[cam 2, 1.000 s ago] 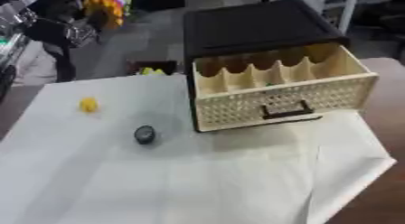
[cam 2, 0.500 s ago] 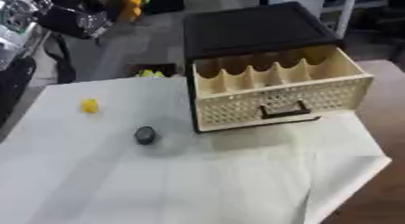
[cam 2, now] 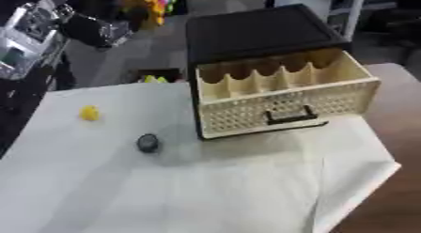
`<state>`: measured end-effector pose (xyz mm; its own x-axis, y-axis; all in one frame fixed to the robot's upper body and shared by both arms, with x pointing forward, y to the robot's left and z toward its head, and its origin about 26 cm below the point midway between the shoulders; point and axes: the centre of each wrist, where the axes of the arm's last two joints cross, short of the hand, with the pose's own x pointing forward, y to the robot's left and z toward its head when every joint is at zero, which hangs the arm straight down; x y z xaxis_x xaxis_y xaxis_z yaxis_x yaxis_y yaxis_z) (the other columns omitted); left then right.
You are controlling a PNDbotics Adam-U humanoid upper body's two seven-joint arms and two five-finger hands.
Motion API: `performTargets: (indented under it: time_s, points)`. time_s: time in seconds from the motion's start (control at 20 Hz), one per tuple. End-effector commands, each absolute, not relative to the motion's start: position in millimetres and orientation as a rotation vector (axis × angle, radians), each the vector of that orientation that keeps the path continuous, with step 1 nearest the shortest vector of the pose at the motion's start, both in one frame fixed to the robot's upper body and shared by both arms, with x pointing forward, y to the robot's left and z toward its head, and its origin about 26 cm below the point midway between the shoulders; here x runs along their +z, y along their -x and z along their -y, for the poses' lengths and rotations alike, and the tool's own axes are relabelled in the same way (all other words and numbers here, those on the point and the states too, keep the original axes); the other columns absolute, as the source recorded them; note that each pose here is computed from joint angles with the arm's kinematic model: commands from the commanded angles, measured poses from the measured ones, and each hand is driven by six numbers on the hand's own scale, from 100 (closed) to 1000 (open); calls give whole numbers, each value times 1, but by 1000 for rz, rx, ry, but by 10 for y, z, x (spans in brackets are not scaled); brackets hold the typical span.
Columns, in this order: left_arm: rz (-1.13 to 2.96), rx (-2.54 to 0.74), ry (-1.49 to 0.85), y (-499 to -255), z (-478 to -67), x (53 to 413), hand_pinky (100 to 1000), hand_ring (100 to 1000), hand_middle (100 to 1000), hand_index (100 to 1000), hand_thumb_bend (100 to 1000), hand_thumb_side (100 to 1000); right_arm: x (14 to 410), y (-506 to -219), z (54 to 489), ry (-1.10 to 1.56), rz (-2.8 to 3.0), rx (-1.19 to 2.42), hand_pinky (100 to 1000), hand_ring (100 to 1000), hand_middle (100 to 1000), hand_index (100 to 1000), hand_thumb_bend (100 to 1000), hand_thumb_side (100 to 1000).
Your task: Pick up objects from table and place into drawer.
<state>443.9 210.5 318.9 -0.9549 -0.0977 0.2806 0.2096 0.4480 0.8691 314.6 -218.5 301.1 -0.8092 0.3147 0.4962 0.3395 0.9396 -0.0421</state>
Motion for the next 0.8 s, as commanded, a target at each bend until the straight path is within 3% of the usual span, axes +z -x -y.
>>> performTargets:
  time_s: [0.05, 0.8]
  points:
    - [2437, -1676, 68, -4462, -2110, 3249, 100, 305, 270, 799, 100, 266, 3090, -3103, 2151, 457, 2618, -67, 160, 302, 284, 568, 895, 905]
    - [2373, -1680, 34, -4707, -1964, 2950, 100, 301, 268, 786, 100, 259, 3124, -3100, 2073, 409, 2636, -84, 186, 303, 286, 568, 881, 941]
